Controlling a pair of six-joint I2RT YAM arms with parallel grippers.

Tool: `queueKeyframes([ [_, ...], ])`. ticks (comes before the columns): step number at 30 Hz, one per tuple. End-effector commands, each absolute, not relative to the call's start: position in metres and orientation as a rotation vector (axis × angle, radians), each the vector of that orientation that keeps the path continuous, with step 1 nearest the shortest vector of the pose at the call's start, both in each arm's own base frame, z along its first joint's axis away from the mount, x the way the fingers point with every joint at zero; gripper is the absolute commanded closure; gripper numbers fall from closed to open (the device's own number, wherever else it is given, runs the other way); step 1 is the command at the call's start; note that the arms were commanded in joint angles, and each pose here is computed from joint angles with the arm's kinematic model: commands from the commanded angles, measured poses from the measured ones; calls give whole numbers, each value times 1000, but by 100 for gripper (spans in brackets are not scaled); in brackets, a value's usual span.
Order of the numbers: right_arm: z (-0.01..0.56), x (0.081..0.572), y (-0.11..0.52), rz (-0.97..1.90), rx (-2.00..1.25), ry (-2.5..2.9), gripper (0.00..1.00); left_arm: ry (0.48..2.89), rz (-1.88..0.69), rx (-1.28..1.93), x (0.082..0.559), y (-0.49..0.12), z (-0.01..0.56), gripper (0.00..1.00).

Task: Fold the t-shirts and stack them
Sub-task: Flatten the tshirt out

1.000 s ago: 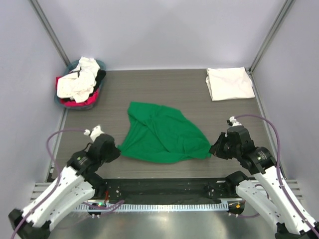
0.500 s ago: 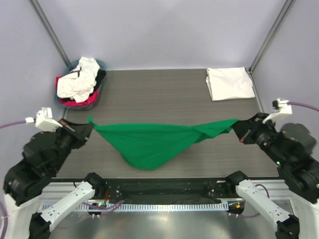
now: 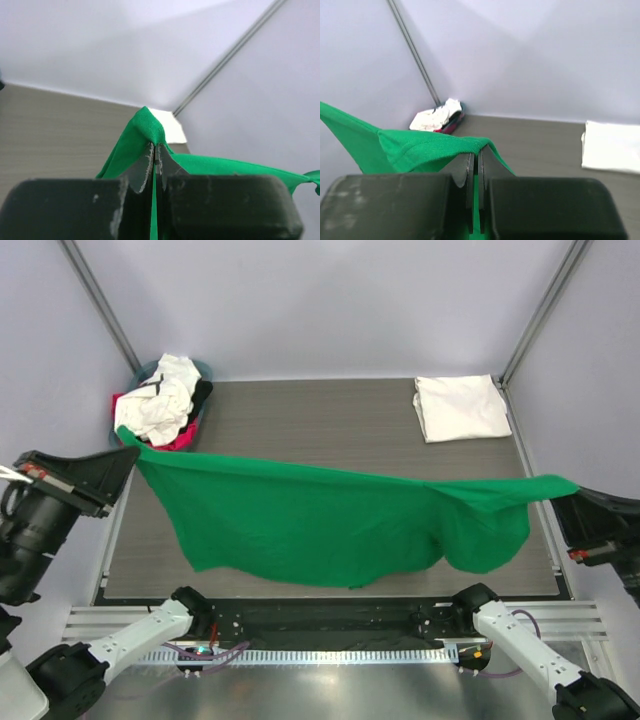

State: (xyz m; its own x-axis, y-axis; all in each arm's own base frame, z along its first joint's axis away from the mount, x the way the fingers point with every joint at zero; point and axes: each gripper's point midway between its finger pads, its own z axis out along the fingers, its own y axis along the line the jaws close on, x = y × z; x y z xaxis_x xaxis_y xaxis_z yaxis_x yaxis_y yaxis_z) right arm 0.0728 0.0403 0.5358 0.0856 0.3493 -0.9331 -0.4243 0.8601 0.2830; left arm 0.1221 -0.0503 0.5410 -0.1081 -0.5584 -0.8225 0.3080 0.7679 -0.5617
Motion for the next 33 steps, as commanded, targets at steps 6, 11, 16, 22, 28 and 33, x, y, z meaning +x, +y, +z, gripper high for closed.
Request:
queueKeyframes([
  [6,592,112,14,355,27,1269,99,1420,-682,-120,156,-71,588,100],
  [11,528,233,15,45,209,1579,99,1629,-388,-238,237,-83,532,100],
  [16,409,360,33,-332,242,1895,99,1907,-201,-294,318,-98,441,100],
  [22,304,459,50,-355,210,2197,25,2316,-106,-400,418,-64,272,84],
  [28,264,457,57,-340,209,2283,8,2594,-30,-388,421,-62,180,32],
  [33,229,418,80,-93,189,2343,8,2569,-83,-460,387,-63,164,29],
])
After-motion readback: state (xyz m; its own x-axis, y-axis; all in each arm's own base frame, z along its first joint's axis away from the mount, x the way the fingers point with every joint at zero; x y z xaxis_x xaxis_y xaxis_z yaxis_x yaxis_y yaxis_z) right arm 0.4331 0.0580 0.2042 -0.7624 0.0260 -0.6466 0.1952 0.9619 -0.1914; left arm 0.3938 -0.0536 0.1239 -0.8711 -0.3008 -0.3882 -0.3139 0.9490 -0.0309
